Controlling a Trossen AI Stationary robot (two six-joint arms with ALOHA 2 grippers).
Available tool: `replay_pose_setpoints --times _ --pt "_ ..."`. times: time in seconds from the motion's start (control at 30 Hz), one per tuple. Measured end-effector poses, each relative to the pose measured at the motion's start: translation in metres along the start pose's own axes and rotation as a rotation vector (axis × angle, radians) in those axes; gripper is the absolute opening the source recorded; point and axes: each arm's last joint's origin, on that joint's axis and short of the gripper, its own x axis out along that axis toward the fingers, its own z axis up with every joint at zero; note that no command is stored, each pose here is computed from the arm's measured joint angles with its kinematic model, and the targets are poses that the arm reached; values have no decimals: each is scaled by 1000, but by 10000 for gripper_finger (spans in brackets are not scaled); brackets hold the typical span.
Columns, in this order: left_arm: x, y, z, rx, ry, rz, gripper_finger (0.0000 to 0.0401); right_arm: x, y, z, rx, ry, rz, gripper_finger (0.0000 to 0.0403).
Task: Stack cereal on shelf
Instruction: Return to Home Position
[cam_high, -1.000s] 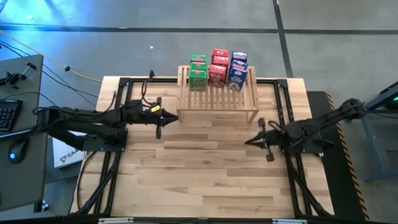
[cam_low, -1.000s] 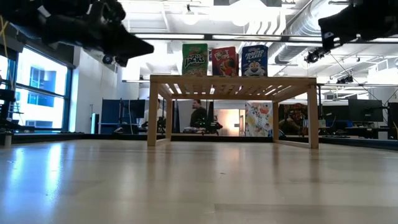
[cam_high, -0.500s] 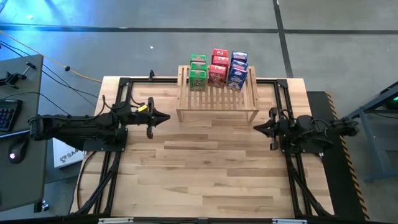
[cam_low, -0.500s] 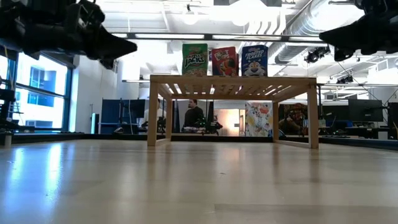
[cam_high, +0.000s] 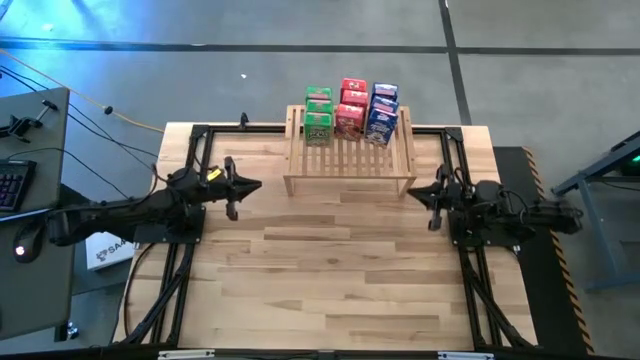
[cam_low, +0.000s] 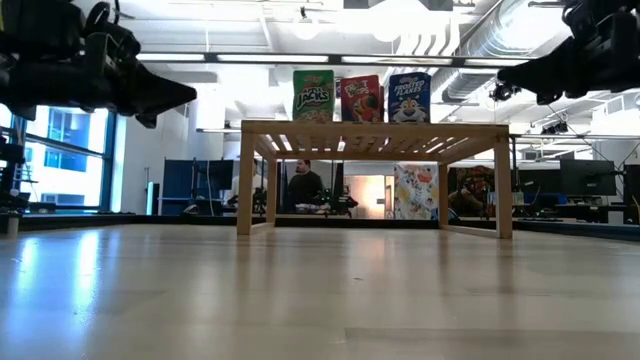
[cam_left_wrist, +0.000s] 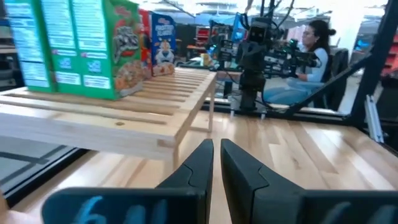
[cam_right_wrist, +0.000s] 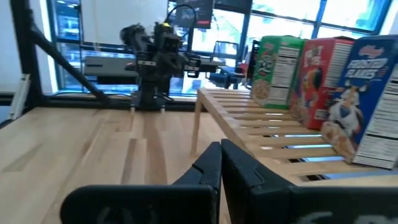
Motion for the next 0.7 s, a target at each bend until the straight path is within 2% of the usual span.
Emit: replay_pose_setpoints --times 0.33,0.43,0.57,0.7 --pt "-12 1 5 38 -32 40 21 1 -8 0 21 0 -86 0" --pt "-14 1 3 20 -8 47 21 1 -10 -4 23 17 -133 0" --pt "-17 1 1 -9 9 50 21 7 -11 -25 64 6 -187 0" --pt "-18 1 1 -38 5 58 21 8 -13 -24 67 -15 -211 0"
